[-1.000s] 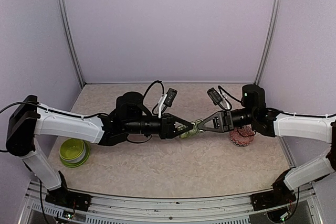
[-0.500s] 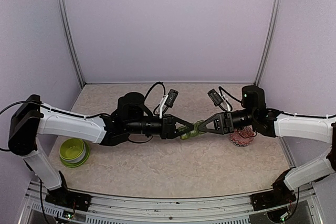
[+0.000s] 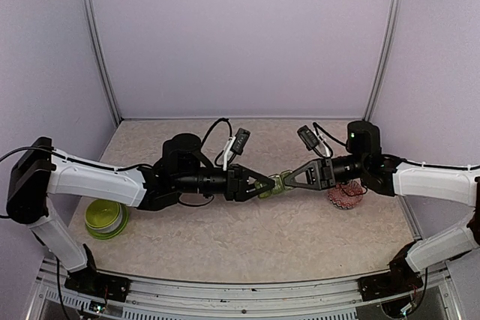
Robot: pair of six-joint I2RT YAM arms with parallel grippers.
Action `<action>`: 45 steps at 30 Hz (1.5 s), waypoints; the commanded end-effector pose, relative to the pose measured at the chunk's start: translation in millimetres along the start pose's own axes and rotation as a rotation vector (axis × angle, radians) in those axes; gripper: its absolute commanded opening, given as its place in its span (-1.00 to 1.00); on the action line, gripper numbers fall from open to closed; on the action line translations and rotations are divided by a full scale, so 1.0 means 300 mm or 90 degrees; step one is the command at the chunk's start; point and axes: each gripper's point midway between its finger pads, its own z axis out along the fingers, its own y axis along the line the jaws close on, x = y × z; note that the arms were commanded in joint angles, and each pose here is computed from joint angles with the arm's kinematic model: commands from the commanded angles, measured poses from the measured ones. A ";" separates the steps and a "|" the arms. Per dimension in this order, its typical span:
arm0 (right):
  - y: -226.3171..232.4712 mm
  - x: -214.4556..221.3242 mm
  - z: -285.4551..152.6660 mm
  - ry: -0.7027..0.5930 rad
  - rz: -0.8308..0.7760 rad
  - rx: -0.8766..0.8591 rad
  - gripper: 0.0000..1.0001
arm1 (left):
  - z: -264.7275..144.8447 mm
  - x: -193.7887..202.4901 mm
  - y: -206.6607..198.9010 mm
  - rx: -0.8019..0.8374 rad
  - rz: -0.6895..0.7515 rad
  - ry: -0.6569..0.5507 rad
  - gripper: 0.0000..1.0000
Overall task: Sort the pills into containers
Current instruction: Pass from the right arm to the left
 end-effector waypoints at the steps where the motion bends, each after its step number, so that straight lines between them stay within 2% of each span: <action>1: 0.046 -0.028 -0.018 -0.017 -0.029 -0.018 -0.65 | -0.033 -0.018 -0.015 -0.001 0.013 -0.014 0.15; 6: 0.049 -0.033 -0.019 -0.020 -0.030 -0.019 -0.65 | -0.042 -0.013 -0.020 0.001 0.012 -0.012 0.08; 10: 0.043 -0.028 -0.020 -0.019 -0.028 -0.018 -0.65 | -0.047 -0.014 -0.023 0.001 0.013 -0.014 -0.12; 12: 0.042 -0.028 -0.022 -0.020 -0.028 -0.018 -0.65 | -0.052 -0.015 -0.021 -0.003 0.012 -0.015 -0.16; 31: 0.043 -0.047 -0.037 -0.033 -0.035 -0.018 -0.65 | -0.048 0.009 -0.027 0.014 0.000 0.001 -0.08; 34: 0.039 -0.047 -0.036 -0.032 -0.033 -0.018 -0.65 | -0.047 0.007 -0.030 0.018 0.000 0.000 -0.19; 40: 0.038 -0.049 -0.037 -0.033 -0.036 -0.019 -0.63 | -0.040 0.005 -0.031 0.020 0.000 0.003 -0.63; 42: 0.033 -0.045 -0.036 -0.032 -0.038 -0.018 -0.58 | -0.034 0.001 -0.029 0.020 -0.004 0.003 -0.79; 45: 0.029 -0.037 -0.034 -0.027 -0.049 -0.019 -0.45 | -0.026 -0.003 -0.030 0.024 -0.013 0.001 -0.86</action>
